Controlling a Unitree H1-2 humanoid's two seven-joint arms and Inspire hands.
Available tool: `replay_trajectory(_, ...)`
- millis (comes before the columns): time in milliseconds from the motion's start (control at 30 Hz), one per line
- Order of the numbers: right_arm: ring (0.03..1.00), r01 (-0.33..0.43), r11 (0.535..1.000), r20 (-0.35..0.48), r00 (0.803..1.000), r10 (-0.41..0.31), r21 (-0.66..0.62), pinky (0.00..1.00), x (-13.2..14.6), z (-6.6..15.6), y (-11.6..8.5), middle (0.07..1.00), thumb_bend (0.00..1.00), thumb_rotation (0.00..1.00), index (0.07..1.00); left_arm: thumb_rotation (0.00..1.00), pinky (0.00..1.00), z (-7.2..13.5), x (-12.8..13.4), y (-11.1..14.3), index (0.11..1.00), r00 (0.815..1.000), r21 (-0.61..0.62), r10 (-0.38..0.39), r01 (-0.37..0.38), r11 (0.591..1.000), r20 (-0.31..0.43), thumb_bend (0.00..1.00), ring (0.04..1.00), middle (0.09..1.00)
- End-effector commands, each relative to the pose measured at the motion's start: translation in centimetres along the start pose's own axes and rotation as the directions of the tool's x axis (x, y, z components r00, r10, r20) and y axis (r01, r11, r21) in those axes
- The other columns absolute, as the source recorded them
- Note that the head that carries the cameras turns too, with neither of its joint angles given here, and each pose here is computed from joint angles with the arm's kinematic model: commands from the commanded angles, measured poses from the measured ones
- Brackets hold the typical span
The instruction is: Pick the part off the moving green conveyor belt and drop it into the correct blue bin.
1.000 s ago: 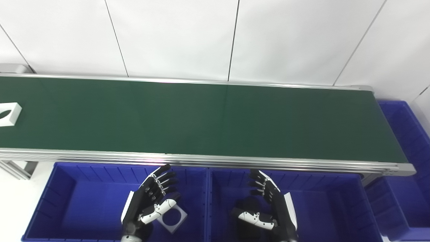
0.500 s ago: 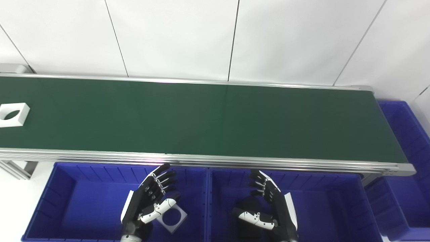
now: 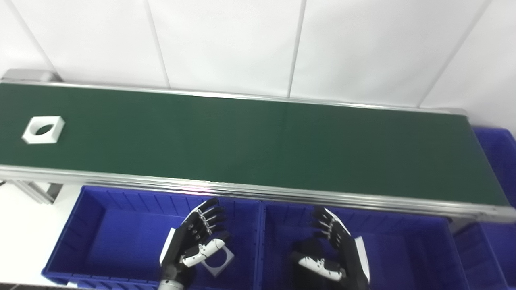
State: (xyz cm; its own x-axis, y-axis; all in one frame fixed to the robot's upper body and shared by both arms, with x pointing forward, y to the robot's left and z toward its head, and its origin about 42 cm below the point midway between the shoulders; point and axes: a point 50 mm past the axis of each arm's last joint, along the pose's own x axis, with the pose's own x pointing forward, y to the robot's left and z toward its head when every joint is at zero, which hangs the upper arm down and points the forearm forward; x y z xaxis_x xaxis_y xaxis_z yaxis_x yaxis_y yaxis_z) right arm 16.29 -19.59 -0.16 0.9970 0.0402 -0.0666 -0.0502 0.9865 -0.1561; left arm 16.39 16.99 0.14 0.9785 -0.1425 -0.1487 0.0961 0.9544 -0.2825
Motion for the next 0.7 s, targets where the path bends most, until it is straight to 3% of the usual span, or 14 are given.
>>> replay_trajectory(0,0.742,0.001,1.000,0.047,0.999,-0.002,0.013,0.65,0.2,0.4,-0.5,0.801,0.66,0.09,0.820,0.00,0.66,0.4,0.6,-1.0,0.792,0.997,0.005,-0.012,0.012,1.000,0.070,0.61,0.702,0.739)
replay_trajectory(367,0.745,0.019,1.000,-0.027,0.999,-0.018,0.022,0.64,0.2,-1.6,-2.3,0.810,0.59,0.01,0.841,0.00,0.58,-1.2,1.5,-2.7,0.734,0.997,0.030,0.000,-0.003,1.000,0.081,0.82,0.622,0.677)
replay_trajectory(667,0.763,0.022,1.000,-0.022,1.000,-0.022,0.004,0.66,0.2,-1.6,-3.0,0.823,0.57,0.00,0.860,0.00,0.58,-1.0,1.8,-3.6,0.721,0.996,0.028,0.001,-0.003,1.000,0.089,0.83,0.620,0.668)
